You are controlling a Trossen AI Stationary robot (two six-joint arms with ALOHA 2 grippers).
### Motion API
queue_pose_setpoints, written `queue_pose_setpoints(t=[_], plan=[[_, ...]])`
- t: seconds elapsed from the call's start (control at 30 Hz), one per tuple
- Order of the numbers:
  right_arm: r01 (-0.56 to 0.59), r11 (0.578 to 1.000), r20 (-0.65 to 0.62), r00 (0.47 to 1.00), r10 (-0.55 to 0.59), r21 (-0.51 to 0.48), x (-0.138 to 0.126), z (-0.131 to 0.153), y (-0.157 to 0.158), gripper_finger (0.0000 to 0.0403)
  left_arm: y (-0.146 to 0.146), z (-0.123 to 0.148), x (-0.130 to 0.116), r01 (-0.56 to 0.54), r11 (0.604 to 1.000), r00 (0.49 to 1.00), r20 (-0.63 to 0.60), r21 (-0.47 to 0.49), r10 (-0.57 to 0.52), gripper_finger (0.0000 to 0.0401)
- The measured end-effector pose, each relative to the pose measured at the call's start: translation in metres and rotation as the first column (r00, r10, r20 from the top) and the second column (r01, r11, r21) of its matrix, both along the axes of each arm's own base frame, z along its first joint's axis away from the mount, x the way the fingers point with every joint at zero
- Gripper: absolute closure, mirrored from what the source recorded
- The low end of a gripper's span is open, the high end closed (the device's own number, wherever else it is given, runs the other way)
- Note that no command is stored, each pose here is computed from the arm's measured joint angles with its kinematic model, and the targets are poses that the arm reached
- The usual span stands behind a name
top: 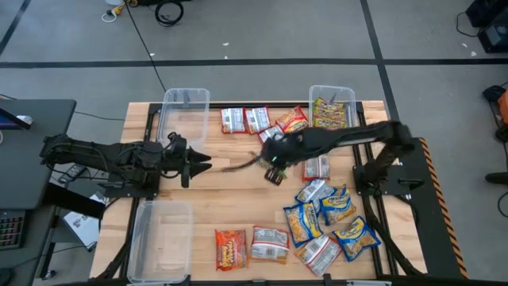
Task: Sort Maruchan noodles
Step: Put the green noodle pack into the top right transparent bin
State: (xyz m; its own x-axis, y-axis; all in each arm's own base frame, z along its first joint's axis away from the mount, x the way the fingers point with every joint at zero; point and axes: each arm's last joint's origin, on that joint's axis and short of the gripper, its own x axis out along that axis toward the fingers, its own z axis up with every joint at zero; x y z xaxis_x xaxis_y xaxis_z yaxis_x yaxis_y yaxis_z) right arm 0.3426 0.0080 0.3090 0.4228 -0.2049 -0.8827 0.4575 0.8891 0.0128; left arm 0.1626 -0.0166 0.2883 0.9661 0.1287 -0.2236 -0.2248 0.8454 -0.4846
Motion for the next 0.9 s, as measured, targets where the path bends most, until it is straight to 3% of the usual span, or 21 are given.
queue_pose_setpoints(t=[0.13,0.57,0.77,0.9], plan=[[-0.035,0.999,0.112,0.993,0.038,-0.025,-0.027,0.038,-0.011,0.04,0.0,0.0,0.0,0.021,0.995,1.0,-0.014,0.093,-0.019,0.0221],[-0.201,0.975,0.332,0.917,0.222,-0.097,-0.129,0.116,-0.03,0.0402,0.0,0.0,0.0,0.019,0.995,1.0,-0.014,0.097,-0.017,0.0221],[-0.233,0.965,0.255,0.932,0.257,-0.121,-0.178,0.122,-0.052,0.0402,0.0,0.0,0.0,0.019,0.995,1.0,-0.014,0.097,-0.017,0.0221],[-0.278,0.951,0.183,0.936,0.299,-0.134,-0.198,0.119,-0.065,0.0402,0.0,0.0,0.0,0.018,0.995,1.0,-0.014,0.097,-0.017,0.0221]])
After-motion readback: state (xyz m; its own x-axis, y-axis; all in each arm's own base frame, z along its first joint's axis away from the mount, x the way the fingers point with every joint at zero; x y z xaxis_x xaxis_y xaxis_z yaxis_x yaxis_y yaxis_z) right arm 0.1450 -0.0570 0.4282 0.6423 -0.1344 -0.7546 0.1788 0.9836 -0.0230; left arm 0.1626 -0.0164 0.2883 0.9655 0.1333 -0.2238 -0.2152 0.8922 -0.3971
